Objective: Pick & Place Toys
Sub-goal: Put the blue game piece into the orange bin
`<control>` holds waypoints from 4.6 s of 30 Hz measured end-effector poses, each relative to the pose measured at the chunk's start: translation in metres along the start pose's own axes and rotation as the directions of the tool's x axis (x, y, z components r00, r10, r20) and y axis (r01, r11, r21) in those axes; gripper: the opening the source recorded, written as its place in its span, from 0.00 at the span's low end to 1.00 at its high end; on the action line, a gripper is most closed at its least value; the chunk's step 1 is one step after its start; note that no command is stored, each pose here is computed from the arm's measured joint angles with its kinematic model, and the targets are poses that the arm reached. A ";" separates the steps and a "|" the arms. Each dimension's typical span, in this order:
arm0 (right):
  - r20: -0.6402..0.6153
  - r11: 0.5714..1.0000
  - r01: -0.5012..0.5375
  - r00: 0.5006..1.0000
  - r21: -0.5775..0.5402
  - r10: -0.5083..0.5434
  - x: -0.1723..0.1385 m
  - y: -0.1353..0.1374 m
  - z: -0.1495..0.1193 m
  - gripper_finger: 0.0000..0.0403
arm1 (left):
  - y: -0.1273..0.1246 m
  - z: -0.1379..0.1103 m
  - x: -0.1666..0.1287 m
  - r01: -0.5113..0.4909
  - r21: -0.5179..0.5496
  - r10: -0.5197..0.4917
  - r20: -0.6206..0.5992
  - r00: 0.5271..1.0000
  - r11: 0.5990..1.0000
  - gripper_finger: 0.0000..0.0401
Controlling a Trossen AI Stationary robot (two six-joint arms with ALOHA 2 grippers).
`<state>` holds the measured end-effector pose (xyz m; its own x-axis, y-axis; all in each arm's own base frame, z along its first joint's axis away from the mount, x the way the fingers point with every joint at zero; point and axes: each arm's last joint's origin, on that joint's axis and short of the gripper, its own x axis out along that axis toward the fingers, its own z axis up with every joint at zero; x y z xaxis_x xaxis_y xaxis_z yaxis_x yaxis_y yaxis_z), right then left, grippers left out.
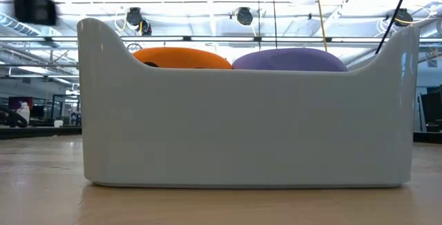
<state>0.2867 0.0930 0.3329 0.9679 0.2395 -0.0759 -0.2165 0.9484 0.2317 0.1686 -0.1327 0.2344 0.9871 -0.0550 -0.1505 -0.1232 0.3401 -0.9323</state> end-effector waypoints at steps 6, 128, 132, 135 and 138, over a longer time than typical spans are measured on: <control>0.030 0.984 0.085 0.996 -0.155 -0.082 0.000 0.002 0.002 0.54 | -0.008 0.041 0.029 0.137 0.040 -0.140 0.094 0.986 0.990 0.03; -0.738 0.846 0.532 0.555 -0.042 -0.385 -0.030 -0.350 0.038 0.34 | 0.004 0.329 0.061 0.458 0.500 -0.417 -0.199 0.887 0.735 0.53; -0.759 0.852 0.521 0.536 -0.047 -0.370 -0.028 -0.362 0.025 0.34 | 0.003 0.328 0.062 0.458 0.502 -0.419 -0.196 0.887 0.734 0.53; -0.796 0.856 0.516 0.501 -0.039 -0.338 -0.031 -0.369 0.014 0.34 | 0.003 0.328 0.062 0.454 0.500 -0.419 -0.189 0.888 0.738 0.53; -0.835 0.867 0.497 0.461 -0.040 -0.302 -0.039 -0.372 0.008 0.34 | 0.003 0.329 0.062 0.453 0.500 -0.419 -0.188 0.889 0.738 0.53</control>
<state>0.3305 -0.2708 0.2571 0.4049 -0.0029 -0.9144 0.2878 0.9496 0.1244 0.2632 0.1734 0.3300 0.9094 -0.3676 0.1946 0.4077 0.6951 -0.5921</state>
